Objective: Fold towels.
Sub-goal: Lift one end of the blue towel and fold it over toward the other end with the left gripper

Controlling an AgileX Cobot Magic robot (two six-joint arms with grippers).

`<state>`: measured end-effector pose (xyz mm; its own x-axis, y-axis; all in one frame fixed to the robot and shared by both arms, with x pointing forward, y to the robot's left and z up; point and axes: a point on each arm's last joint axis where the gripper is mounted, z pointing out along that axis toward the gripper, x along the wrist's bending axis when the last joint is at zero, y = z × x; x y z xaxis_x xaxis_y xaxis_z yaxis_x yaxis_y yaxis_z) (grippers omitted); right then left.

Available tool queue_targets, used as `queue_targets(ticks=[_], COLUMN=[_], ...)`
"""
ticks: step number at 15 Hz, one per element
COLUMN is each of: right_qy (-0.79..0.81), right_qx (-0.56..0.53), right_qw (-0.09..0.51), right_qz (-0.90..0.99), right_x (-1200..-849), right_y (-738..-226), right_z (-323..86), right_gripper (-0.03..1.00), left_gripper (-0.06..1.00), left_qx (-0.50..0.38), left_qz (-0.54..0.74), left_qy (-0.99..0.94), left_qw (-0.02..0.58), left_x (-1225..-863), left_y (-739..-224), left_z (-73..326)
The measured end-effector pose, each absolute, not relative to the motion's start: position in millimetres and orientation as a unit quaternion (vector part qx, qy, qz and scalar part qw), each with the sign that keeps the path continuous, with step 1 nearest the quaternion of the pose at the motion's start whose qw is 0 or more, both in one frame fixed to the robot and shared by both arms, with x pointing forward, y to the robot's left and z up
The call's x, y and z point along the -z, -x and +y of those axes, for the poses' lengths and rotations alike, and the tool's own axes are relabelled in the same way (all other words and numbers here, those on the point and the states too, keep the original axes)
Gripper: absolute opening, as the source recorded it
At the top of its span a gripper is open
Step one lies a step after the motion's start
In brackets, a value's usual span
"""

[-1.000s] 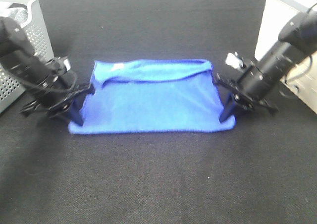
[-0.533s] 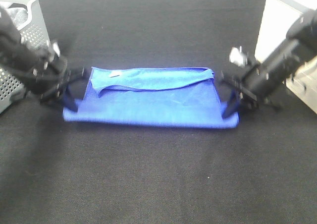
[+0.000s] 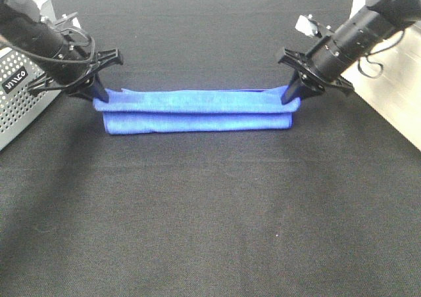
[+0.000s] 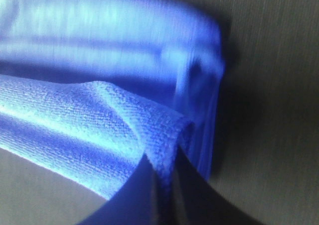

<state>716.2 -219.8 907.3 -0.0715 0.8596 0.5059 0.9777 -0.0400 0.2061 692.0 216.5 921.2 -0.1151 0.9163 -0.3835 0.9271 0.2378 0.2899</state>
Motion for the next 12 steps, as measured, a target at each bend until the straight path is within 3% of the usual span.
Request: queue_targets(ticks=[4, 6, 8, 9, 10, 12], right_qy=[0.671, 0.671, 0.676, 0.675, 0.674, 0.675], right_qx=[0.263, 0.262, 0.26, 0.255, 0.25, 0.239], right_qw=[0.102, 0.102, 0.106, 0.115, 0.122, 0.131], right_qz=[-0.686, -0.686, -0.682, -0.682, -0.684, -0.685], right_x=[-885, -882, -883, -883, -885, -888], right_y=[-739, -739, -739, -738, -736, -733], right_z=[-219, -219, -219, -219, -219, -219], right_gripper=[0.01, 0.2, 0.58, 0.76, 0.81, 0.84], left_gripper=[0.01, 0.05, 0.28, 0.55, 0.68, 0.75], left_qx=[-0.002, -0.006, -0.005, 0.0, -0.002, -0.012], left_qz=[0.744, 0.746, 0.749, 0.752, 0.752, 0.746], left_qy=[-0.616, -0.614, -0.606, -0.6, -0.6, -0.607], left_qw=[0.257, 0.259, 0.268, 0.271, 0.274, 0.273], left_x=[-894, -889, -891, -892, -895, -904], left_y=[-714, -716, -717, -718, -717, -717], left_z=[216, 216, 215, 215, 216, 219])
